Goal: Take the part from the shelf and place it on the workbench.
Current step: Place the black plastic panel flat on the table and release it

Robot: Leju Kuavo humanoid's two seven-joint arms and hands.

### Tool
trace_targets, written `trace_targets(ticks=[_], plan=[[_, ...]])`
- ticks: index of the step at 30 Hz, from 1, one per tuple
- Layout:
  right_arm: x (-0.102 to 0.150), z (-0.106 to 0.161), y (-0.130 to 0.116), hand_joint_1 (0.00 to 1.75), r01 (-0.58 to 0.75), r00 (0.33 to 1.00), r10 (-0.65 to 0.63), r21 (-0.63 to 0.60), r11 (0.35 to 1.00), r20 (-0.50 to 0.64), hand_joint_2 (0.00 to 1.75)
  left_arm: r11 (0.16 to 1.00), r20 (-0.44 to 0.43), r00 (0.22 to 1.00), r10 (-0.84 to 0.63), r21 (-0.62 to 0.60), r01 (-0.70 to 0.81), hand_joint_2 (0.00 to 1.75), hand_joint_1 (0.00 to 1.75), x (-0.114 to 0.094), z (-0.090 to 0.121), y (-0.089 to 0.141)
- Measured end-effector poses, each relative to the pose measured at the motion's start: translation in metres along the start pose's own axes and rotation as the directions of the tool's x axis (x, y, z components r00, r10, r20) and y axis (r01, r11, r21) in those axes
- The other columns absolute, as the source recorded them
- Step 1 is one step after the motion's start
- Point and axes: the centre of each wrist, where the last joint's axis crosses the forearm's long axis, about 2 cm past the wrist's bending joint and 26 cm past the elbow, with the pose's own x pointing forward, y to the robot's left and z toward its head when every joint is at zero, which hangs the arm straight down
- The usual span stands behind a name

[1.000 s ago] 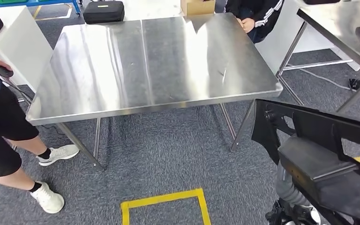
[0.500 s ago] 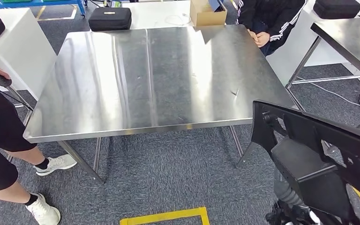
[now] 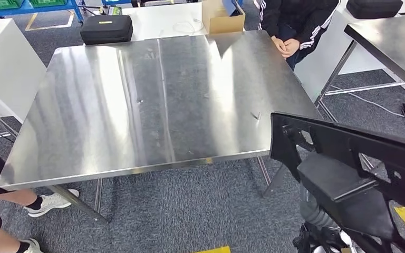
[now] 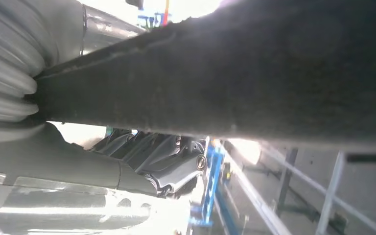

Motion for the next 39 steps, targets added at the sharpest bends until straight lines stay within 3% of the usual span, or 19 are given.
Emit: trace_targets(ticks=[9,16,19,23,27,33,36,39], plan=[[-0.007,-0.026,0.051,1.75,0.171,0.984,-0.176,0.274,0.947,-0.006,1.75,0.999,0.023,0.999,-0.043,-0.018,0.043,1.75,0.0,0.006,-0.002,-0.001],[-0.014,-0.046,0.115,1.75,0.296,0.952,-0.293,0.539,0.789,-0.094,1.75,0.996,0.029,0.996,-0.089,-0.024,0.09,1.75,0.0,0.007,-0.002,-0.001],[-0.012,-0.053,0.141,1.75,0.317,0.942,-0.317,0.596,0.738,-0.109,1.75,0.995,0.036,0.994,-0.1,-0.027,0.101,1.75,0.0,0.01,-0.003,-0.001],[-0.011,-0.06,0.156,1.75,0.322,0.937,-0.33,0.634,0.703,-0.109,1.75,0.994,0.042,0.994,-0.103,-0.032,0.104,1.75,0.0,0.014,-0.004,-0.002],[-0.011,-0.065,0.182,1.75,0.325,0.94,-0.299,0.705,0.63,-0.167,1.75,0.993,0.04,0.993,-0.109,-0.03,0.11,1.75,0.0,0.013,-0.004,-0.001],[-0.004,-0.08,0.247,1.75,0.377,0.926,-0.194,0.76,0.53,-0.324,1.75,0.992,0.039,0.991,-0.127,-0.021,0.128,1.75,0.0,0.015,-0.004,-0.003],[-0.001,-0.088,0.272,1.75,0.438,0.884,-0.107,0.728,0.527,-0.455,1.75,0.991,0.033,0.99,-0.134,-0.01,0.134,1.75,0.0,0.015,-0.003,-0.006],[-0.007,-0.097,0.284,1.75,0.416,0.849,0.048,0.722,0.553,-0.527,1.75,0.99,0.027,0.99,-0.139,-0.005,0.14,1.75,0.0,0.014,-0.002,-0.01]])
